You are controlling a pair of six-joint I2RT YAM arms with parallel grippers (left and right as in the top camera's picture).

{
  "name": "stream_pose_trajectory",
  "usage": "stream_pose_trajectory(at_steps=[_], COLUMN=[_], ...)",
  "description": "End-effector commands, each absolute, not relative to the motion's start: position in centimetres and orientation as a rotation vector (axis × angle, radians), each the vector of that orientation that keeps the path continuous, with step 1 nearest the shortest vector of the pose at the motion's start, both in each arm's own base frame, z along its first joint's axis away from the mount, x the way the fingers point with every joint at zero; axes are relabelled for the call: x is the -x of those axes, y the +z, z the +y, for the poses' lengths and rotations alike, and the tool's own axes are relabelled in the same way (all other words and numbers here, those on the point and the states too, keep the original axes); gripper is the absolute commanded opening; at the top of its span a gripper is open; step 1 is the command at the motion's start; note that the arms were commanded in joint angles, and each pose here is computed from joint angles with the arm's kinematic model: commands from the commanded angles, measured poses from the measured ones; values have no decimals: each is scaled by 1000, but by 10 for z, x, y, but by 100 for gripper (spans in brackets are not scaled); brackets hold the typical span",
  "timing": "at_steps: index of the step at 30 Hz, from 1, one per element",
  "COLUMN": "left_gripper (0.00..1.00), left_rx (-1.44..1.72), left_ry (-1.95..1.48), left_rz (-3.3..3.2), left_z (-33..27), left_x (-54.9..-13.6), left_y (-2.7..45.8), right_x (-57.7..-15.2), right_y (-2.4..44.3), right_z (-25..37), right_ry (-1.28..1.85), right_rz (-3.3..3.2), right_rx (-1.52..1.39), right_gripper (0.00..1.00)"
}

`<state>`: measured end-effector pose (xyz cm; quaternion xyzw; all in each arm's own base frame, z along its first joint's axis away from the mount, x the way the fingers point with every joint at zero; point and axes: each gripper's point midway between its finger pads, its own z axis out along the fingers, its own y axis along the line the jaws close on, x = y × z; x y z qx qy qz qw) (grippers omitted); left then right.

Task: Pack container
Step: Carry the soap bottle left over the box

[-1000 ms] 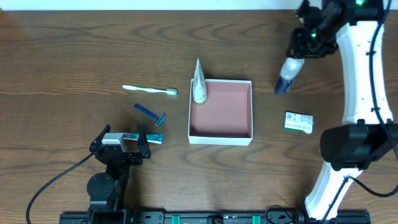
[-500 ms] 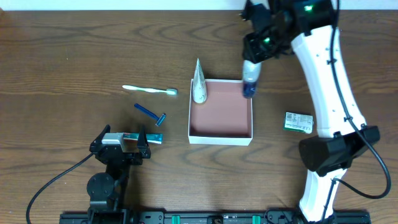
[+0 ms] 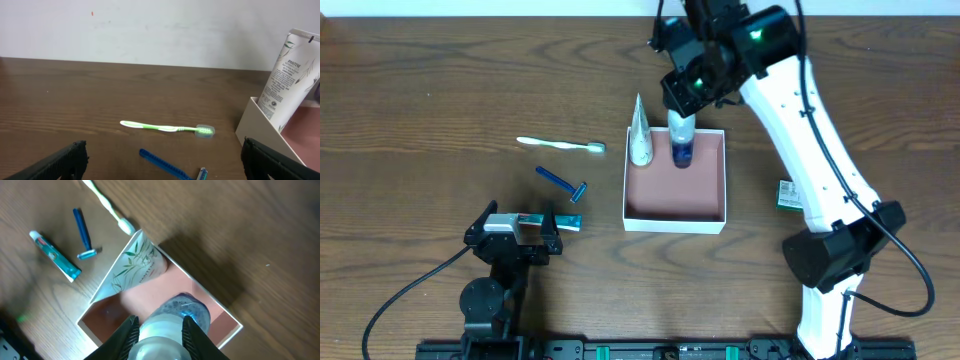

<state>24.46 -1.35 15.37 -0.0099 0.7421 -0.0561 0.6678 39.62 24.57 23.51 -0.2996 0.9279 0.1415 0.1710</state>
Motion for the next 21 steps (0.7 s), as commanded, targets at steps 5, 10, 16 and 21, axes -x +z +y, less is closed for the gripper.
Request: stream_pose_trajectory(at_steps=[5, 10, 16, 21], left_gripper=[98, 98, 98, 98], left_rx=[8, 8, 8, 8], left_ry=[-136, -136, -136, -136], left_rz=[1724, 1724, 1724, 1724], left_z=[-16, -16, -16, -16], left_x=[-244, -244, -244, -244], left_y=[138, 138, 138, 138], right_x=[-395, -400, -410, -415], right_y=[213, 204, 193, 186], right_z=[258, 265, 272, 277], right_ry=[430, 433, 442, 446], right_rz=[2633, 2612, 2578, 2552], right_rx=[901, 908, 906, 907], right_gripper=[22, 22, 22, 22])
